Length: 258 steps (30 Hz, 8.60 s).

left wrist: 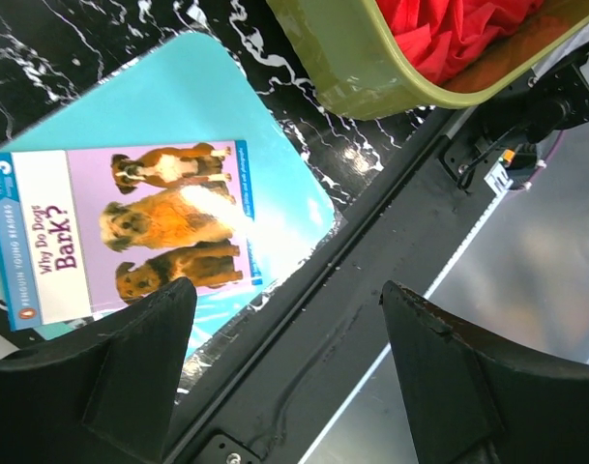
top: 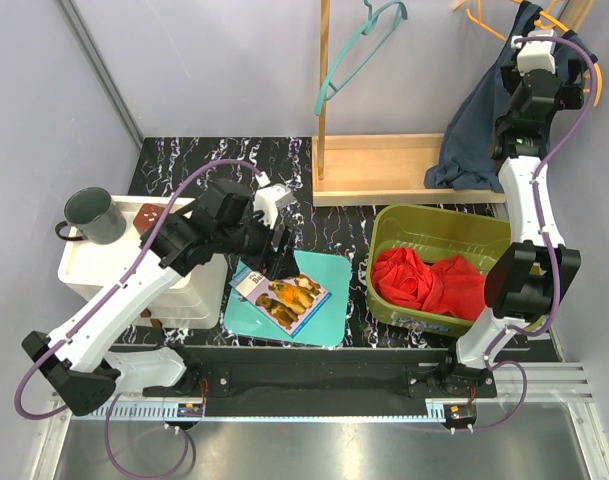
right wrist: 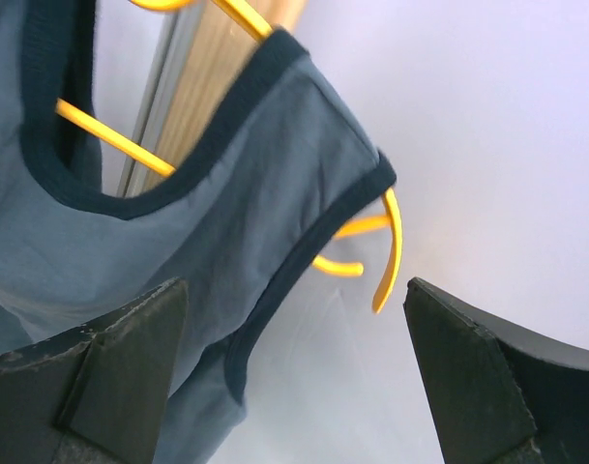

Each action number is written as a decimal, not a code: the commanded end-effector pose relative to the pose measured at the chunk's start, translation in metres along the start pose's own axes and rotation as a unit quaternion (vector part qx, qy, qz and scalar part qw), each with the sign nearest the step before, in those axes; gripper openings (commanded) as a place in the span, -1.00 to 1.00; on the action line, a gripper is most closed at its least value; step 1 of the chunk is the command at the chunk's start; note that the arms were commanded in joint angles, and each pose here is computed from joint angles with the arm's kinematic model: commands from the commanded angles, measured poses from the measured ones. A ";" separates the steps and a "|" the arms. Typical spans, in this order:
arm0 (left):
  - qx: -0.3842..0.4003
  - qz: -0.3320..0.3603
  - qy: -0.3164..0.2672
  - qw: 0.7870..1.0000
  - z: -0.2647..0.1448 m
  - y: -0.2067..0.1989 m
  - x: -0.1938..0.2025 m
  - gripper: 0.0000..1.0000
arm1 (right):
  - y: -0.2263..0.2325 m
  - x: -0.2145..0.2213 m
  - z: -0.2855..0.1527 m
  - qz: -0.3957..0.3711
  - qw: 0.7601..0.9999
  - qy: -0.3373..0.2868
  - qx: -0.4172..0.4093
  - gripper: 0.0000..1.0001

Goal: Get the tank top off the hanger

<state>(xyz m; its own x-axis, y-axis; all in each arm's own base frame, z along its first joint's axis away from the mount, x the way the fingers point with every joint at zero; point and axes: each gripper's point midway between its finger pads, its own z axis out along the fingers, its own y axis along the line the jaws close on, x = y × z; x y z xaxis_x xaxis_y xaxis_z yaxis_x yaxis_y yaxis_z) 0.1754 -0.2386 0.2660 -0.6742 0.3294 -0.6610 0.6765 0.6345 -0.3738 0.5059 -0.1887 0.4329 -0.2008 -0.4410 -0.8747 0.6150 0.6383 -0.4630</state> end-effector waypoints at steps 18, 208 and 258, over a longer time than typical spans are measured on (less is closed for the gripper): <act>0.069 -0.100 0.053 0.991 0.020 -0.028 -0.019 0.63 | -0.004 -0.064 0.043 -0.017 0.958 -0.166 -0.234 0.99; -0.312 -0.164 -0.492 0.796 -0.136 0.071 -0.224 -1.00 | 0.147 -0.123 -0.485 0.273 0.596 0.199 -0.729 0.26; -0.200 -0.186 -0.463 0.843 -0.092 0.033 -0.222 -1.00 | 0.273 -0.120 -0.471 0.351 0.676 0.225 -0.607 -0.46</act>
<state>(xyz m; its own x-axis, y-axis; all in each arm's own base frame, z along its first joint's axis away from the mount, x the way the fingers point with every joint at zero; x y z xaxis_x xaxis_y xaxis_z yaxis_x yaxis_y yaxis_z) 0.3348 -0.2150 0.4350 -0.1805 -0.4608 -0.8690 0.0941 0.8713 -0.4816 0.3233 0.3322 0.3057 -0.6678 0.2307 -0.7077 -0.3070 0.7807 0.5442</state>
